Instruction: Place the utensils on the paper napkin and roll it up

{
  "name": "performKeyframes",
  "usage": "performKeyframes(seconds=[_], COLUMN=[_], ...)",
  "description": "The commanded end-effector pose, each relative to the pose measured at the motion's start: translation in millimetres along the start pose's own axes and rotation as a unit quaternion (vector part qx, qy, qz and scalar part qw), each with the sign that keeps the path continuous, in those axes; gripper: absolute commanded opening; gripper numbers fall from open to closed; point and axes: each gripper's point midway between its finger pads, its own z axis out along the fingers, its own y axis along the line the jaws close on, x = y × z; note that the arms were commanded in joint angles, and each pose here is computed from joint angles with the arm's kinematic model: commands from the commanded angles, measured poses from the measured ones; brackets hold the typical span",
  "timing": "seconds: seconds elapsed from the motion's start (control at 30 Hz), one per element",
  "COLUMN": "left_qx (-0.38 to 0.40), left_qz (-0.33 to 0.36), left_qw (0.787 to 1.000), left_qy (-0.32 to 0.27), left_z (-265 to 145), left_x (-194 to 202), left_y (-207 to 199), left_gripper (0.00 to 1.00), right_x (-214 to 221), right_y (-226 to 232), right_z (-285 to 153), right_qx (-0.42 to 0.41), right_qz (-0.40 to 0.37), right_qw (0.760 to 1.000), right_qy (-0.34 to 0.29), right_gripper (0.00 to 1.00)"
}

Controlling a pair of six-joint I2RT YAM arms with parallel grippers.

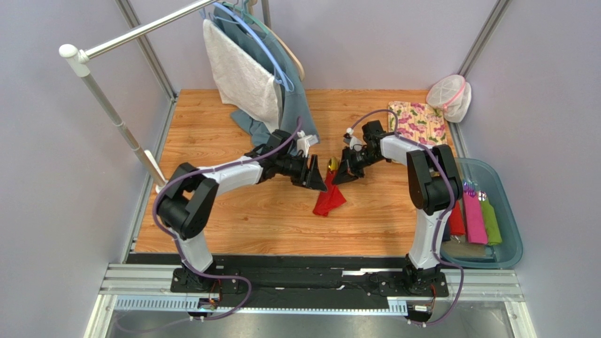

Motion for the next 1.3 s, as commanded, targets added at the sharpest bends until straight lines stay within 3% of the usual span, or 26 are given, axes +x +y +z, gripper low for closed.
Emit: performKeyframes(seconds=[0.0,0.13,0.17,0.2,0.47,0.6,0.7,0.73,0.9,1.0,1.13,1.17,1.27], left_qx=[-0.046,-0.074,-0.08,-0.085,-0.094,-0.129,-0.144,-0.142,-0.15,-0.14,-0.141,-0.116,-0.09], left_qz=[0.048,0.062,0.064,0.063,0.086,0.093,0.117,0.13,0.197,0.238,0.233,0.233,0.262], left_qw=[0.997,0.994,0.993,0.993,0.988,0.979,0.968,0.965,0.938,0.929,0.935,0.944,0.937], left_qy=[-0.034,-0.046,-0.05,-0.057,-0.086,-0.129,-0.168,-0.178,-0.241,-0.245,-0.229,-0.202,-0.215], left_z=[-28,-47,-49,-54,-76,-93,-107,-110,-144,-154,-165,-164,-182], left_x=[-17,-26,-27,-32,-50,-64,-76,-80,-98,-95,-79,-63,-52], left_y=[4,8,10,12,-3,-6,-14,-19,-48,-63,-69,-76,-95], left_gripper=[0.62,0.65,0.77,0.79,0.85,0.88,0.92,0.99,0.99,0.98,0.99,0.99,0.99], right_x=[-11,-10,-11,-11,-14,-11,-9,-8,-2,7,16,20,28], right_y=[25,30,33,34,68,84,101,106,135,152,176,182,197], right_z=[-18,-22,-25,-26,-49,-63,-75,-78,-97,-106,-119,-123,-130], right_qx=[-0.036,-0.041,-0.044,-0.046,-0.073,-0.082,-0.092,-0.096,-0.107,-0.112,-0.121,-0.122,-0.127], right_qz=[-0.056,-0.066,-0.069,-0.072,-0.131,-0.158,-0.185,-0.193,-0.247,-0.275,-0.33,-0.337,-0.375], right_qw=[0.997,0.996,0.996,0.996,0.987,0.982,0.977,0.975,0.961,0.953,0.934,0.931,0.916], right_qy=[-0.032,-0.036,-0.038,-0.039,-0.054,-0.055,-0.057,-0.058,-0.062,-0.06,-0.063,-0.063,-0.061], right_gripper=[0.0,0.0,0.0,0.0,0.0,0.0,0.0,0.0,0.0,0.0,0.0,0.0,0.0])
